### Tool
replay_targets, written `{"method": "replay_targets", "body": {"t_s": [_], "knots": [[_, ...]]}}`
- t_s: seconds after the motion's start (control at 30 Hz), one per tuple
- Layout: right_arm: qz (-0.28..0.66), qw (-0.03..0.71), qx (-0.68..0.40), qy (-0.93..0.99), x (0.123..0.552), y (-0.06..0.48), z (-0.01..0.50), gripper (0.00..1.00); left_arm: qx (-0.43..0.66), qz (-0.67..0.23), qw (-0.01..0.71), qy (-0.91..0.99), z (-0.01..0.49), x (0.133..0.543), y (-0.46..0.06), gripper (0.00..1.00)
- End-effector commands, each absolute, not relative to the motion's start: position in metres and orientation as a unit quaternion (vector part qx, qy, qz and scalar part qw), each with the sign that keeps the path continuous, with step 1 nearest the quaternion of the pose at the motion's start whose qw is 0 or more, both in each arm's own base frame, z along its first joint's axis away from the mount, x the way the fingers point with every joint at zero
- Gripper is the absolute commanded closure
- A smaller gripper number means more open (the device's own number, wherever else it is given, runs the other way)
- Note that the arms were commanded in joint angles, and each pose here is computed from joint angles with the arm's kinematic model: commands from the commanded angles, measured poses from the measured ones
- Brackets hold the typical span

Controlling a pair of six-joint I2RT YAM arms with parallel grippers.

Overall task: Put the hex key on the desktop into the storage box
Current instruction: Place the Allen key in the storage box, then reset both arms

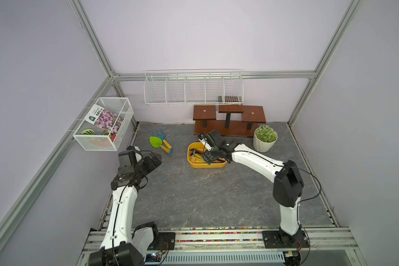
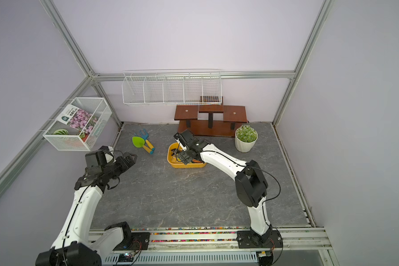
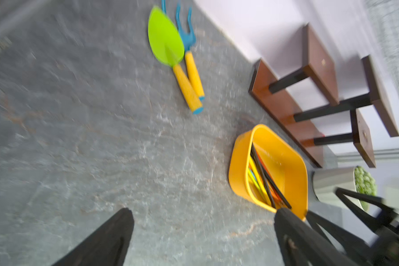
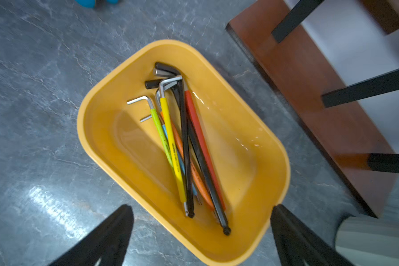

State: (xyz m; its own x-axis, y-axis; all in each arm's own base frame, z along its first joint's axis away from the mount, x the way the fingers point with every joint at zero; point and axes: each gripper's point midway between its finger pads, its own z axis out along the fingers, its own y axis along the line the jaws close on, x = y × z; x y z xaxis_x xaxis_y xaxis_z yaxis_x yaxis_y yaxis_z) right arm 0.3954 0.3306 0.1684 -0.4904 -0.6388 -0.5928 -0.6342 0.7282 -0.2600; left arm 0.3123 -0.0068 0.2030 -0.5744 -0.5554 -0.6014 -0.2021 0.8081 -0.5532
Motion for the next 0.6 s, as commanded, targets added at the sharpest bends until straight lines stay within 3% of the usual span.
{"method": "replay_targets", "body": {"t_s": [0.0,0.2,0.57], "knots": [[-0.013,0.384,-0.303,0.872,0.399,0.31,0.18,0.01,-0.232,-0.173,0.472,0.833,0.22,0.315,0.002,0.0],[-0.016,0.416,-0.225,0.881,0.377,0.263,0.187,0.01,-0.224,-0.123,0.515,0.818,0.224,0.339,-0.002,0.0],[-0.162,0.457,-0.04,0.874,0.349,0.123,0.174,0.02,-0.226,-0.017,0.547,0.806,0.185,0.355,0.03,0.0]]}}
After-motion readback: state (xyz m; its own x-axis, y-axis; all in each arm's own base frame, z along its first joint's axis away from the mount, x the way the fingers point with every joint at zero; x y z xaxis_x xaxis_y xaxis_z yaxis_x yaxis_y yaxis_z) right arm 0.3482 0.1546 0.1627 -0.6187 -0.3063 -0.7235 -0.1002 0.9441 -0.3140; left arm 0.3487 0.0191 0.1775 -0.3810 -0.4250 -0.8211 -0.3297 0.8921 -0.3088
